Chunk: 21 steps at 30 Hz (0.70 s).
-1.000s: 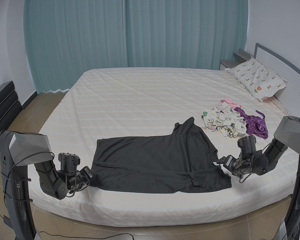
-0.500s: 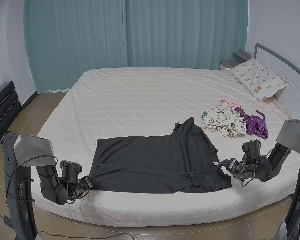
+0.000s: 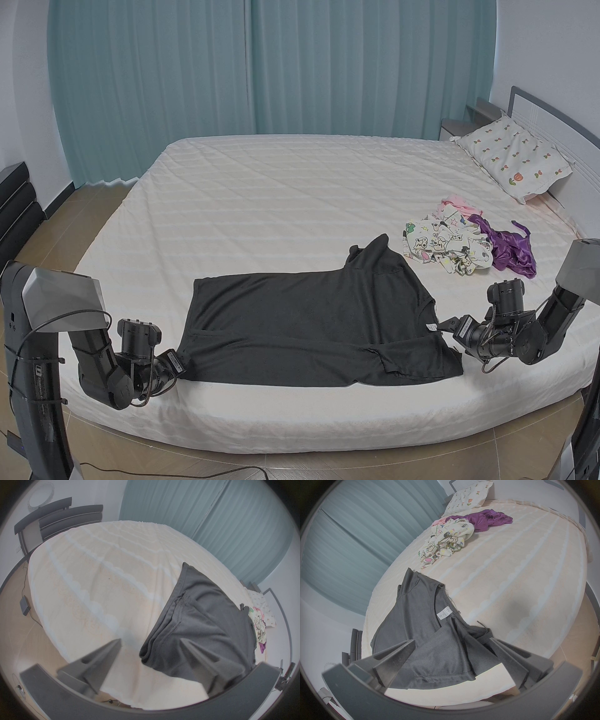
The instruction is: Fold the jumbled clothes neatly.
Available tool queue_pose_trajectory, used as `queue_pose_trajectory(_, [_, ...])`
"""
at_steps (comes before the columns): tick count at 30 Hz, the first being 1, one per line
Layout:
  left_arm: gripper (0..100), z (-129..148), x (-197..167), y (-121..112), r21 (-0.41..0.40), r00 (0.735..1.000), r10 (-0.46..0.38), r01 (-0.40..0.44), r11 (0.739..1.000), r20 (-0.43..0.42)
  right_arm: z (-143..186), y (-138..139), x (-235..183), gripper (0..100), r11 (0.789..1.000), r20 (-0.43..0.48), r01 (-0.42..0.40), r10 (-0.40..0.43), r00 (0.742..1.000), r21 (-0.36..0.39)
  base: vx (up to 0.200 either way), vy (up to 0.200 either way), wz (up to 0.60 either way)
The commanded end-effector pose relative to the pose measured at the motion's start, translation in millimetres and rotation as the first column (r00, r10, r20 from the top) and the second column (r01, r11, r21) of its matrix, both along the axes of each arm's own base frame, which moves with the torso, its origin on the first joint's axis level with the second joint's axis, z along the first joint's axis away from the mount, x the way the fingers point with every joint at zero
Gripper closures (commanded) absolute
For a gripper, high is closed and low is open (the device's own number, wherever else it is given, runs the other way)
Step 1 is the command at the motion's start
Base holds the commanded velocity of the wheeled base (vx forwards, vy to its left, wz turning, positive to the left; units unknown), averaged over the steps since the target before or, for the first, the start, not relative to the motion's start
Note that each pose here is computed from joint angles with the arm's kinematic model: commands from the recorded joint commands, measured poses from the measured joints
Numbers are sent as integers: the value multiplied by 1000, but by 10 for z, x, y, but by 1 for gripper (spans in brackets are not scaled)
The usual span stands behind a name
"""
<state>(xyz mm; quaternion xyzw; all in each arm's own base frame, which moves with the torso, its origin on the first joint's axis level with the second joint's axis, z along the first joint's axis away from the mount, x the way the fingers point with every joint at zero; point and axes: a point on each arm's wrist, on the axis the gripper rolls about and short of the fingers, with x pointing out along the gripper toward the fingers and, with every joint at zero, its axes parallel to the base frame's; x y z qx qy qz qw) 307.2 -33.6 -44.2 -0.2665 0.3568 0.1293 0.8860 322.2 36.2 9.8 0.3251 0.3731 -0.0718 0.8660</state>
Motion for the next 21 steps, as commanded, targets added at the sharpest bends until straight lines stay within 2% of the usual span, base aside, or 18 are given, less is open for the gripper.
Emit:
queue_pose_trajectory(1, [0, 129, 49, -1, -18, 998, 18, -17, 1000, 61, 55, 4, -9, 0, 1000, 15, 2, -3, 1000, 10, 0, 0, 0])
queue_pose_trajectory(4, [0, 290, 69, 16, -63, 991, 53, -45, 997, 123, 142, 15, -39, 0, 1000, 34, 9, -10, 999, 25, 0, 0, 0])
queue_pose_trajectory(9, [0, 391, 53, 96, -104, 986, 67, -52, 993, 151, 236, 46, -72, 0, 1000, 58, -3, 1, 998, 30, 0, 0, 0])
queue_pose_trajectory(16, [0, 472, 42, 138, -149, 983, 56, -29, 988, 176, 223, 237, -135, 0, 998, 45, -48, 46, 998, 46, 200, 0, 0])
queue_pose_trajectory(21, [0, 485, 41, 142, -149, 982, 55, -28, 988, 179, 298, 248, -155, 0, 997, 65, -51, 47, 997, 55, 200, 0, 0])
